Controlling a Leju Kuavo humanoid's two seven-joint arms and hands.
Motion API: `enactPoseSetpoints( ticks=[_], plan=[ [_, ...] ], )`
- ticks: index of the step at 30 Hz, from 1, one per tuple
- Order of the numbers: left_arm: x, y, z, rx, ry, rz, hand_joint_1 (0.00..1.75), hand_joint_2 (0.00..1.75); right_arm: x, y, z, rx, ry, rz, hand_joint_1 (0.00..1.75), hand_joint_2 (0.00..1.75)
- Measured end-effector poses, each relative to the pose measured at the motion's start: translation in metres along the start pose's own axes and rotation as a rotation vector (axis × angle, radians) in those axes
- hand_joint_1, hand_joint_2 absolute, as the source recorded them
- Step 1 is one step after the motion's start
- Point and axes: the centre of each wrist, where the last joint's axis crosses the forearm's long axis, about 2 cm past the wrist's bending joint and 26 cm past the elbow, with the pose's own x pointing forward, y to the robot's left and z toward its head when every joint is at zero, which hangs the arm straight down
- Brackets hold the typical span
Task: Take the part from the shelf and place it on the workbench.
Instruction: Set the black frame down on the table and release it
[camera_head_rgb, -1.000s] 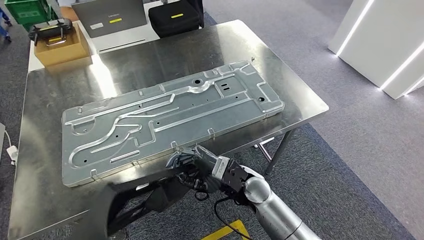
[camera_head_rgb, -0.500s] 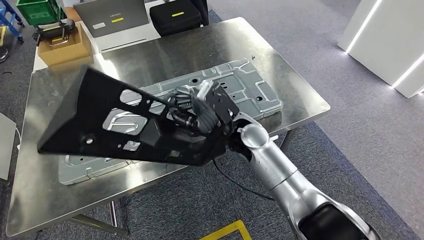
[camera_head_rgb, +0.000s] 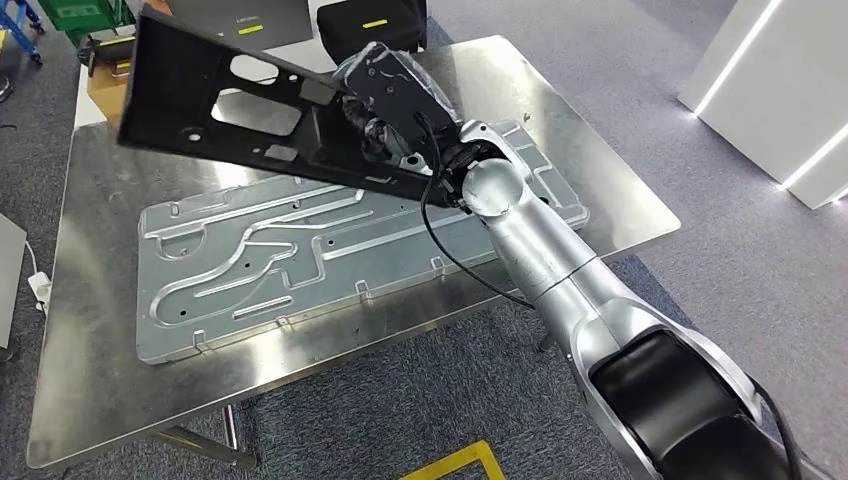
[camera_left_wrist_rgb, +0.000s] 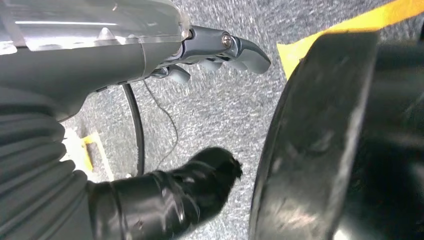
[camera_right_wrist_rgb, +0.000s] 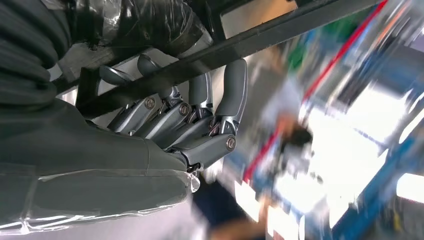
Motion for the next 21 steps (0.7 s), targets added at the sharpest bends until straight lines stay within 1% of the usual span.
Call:
enactPoseSetpoints(
  ticks=[3, 6, 8, 11, 16, 21],
  plan=[
    [0.006, 0.0, -0.001, -0.004, -0.005, -0.016, 0.0, 1.75, 0.005, -0.003, -0.005, -0.144, 0.029, 0.27, 1.75, 1.75],
    [0.015, 0.001, -0.001, -0.011, -0.012, -0.034, 0.0, 1.75, 0.013, 0.004, -0.01, -0.242, 0.014, 0.54, 1.75, 1.75],
    [0.02, 0.003, -0.001, -0.015, -0.015, -0.049, 0.0, 1.75, 0.015, 0.012, -0.012, -0.275, -0.003, 0.704, 1.75, 1.75],
    [0.026, 0.005, -0.002, -0.017, -0.015, -0.072, 0.0, 1.75, 0.009, 0.027, -0.01, -0.285, -0.019, 0.935, 1.75, 1.75],
    [0.03, 0.009, -0.001, -0.023, -0.013, -0.093, 0.0, 1.75, -0.01, 0.05, -0.003, -0.246, -0.044, 1.184, 1.75, 1.75],
    [0.033, 0.011, -0.001, -0.031, -0.013, -0.117, 0.0, 1.75, -0.039, 0.072, 0.017, -0.164, -0.049, 1.346, 1.75, 1.75]
  ],
)
